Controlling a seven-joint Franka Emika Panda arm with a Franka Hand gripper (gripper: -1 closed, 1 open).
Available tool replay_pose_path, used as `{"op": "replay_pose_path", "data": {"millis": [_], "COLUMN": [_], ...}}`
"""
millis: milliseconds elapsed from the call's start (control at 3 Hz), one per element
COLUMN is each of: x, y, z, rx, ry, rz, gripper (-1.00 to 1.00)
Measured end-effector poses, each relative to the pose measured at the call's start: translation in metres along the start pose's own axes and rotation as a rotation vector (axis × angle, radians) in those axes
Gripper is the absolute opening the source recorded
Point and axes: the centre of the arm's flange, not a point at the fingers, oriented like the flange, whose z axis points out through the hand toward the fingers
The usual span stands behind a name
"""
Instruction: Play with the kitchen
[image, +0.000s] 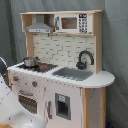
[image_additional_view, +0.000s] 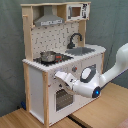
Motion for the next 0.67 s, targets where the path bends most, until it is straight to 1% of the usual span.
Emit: {"op": "replay_pose_path", "data": {"millis": [333,667], "x": [0.0068,0.0064], "y": [0.0044,0.0058], "z": [-0.0039,-0.0032], "rx": [-0.005,-0.012], "ry": [0.012,0.006], "rz": [-0.093,-0.195], "gripper": [1.0,1.0]}}
